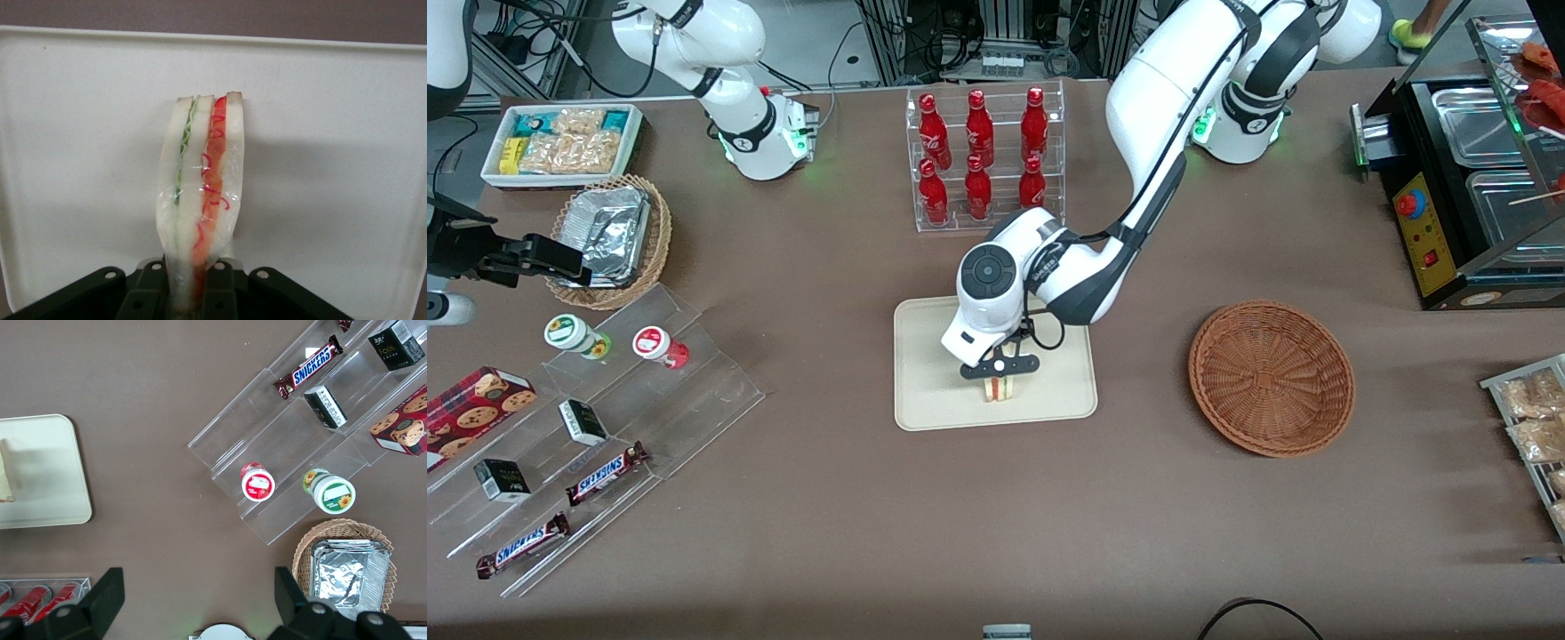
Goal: Place sandwich from basket to tray
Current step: 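Lower the sandwich onto the tray and open the left gripper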
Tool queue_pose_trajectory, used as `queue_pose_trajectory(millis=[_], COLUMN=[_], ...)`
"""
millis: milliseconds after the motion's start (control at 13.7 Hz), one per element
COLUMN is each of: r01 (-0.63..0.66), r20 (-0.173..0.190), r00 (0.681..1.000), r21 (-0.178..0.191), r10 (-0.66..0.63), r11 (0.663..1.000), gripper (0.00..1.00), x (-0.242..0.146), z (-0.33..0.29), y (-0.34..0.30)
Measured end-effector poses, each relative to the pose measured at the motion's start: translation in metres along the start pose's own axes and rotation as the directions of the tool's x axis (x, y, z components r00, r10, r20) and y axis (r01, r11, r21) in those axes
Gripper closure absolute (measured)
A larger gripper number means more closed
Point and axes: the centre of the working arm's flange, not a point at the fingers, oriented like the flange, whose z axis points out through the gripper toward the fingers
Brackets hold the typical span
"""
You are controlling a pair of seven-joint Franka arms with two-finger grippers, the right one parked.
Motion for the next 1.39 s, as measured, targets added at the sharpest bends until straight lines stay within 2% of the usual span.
queue_pose_trajectory(millis=[1171,1317,1390], r01=[0.03,0.024,0.019], r20=[0.005,0.0,-0.015], r00=[1.0,1.0,1.0], r21=[0.015,0.025,0.04], r10=[-0.03,-0.024,-0.018], r11=[0.999,0.999,0.999], gripper=[0.84,0.71,0.6], x=[-0.004,-0.005,-0.004], z=[0.007,0.01,0.012], y=[-0.001,-0.002,-0.003])
